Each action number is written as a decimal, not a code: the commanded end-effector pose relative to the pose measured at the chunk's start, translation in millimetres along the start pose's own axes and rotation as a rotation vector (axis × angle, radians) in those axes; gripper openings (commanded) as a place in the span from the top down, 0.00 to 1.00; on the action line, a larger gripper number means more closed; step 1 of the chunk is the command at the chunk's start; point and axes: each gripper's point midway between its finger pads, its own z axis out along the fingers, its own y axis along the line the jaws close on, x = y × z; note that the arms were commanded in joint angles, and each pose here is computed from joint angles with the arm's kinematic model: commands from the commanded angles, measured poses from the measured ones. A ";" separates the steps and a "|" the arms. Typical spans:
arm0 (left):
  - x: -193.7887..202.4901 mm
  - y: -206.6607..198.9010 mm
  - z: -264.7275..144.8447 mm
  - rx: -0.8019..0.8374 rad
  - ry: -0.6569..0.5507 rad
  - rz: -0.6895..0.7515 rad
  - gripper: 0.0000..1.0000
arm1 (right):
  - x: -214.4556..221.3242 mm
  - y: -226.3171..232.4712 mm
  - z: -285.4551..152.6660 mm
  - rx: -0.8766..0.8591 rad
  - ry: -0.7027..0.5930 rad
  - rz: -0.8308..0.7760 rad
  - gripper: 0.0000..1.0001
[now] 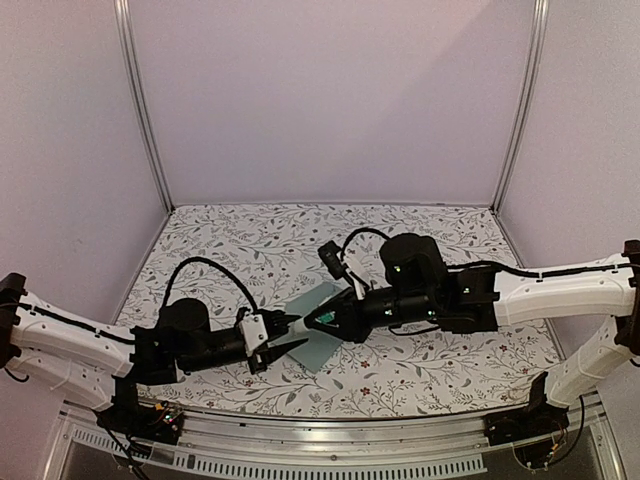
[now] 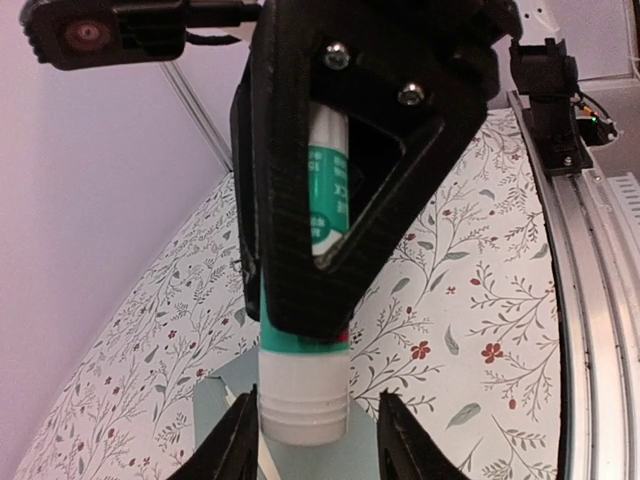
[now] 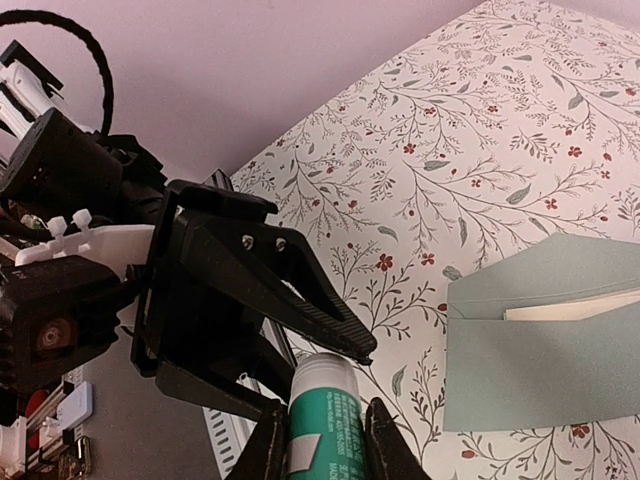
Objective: Place the letter into the envelope and seal it
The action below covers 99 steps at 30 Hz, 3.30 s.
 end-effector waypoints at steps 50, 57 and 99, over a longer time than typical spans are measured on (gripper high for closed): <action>2.6 -7.3 21.0 0.021 0.088 0.018 0.67 | 10.6 -16.6 11.0 0.091 0.075 -0.006 1.00; 5.4 -8.0 21.6 0.022 0.100 0.023 0.84 | 9.1 -18.9 10.3 0.107 0.075 -0.007 1.00; 22.7 58.5 -4.0 -0.213 -0.020 -0.206 1.00 | -14.6 -42.3 -69.0 0.292 -0.127 -0.025 1.00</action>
